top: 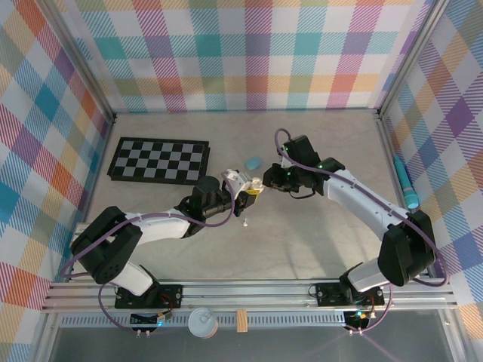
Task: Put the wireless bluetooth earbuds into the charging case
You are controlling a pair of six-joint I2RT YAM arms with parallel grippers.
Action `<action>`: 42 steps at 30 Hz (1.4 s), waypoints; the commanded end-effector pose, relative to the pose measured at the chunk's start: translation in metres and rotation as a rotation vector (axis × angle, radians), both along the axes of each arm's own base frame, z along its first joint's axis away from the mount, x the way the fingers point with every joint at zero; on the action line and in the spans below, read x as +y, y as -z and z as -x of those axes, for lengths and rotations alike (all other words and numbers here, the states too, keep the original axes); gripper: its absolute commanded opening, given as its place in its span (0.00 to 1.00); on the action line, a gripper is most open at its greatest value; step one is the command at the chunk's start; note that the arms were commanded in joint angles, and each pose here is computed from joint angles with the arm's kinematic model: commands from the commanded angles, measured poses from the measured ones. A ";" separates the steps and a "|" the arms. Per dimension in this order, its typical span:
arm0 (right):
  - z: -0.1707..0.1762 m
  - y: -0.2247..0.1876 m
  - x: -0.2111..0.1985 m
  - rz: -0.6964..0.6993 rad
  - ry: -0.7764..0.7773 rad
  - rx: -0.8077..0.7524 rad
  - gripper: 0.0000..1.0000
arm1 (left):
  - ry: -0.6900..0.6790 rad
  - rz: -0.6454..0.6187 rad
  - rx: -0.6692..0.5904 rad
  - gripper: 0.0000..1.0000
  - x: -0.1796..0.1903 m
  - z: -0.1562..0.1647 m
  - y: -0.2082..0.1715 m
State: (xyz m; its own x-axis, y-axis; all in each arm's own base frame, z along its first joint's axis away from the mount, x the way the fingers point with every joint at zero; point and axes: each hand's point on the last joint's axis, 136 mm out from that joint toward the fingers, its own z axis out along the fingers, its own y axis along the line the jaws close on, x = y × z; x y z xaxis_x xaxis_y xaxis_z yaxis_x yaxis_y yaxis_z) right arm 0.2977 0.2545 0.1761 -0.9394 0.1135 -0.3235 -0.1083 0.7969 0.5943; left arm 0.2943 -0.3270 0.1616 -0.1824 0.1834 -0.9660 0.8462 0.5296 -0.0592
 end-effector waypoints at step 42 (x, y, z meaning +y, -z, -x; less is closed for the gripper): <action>-0.004 -0.008 -0.005 0.011 -0.005 -0.042 0.42 | -0.020 0.137 -0.077 0.00 0.003 -0.006 -0.049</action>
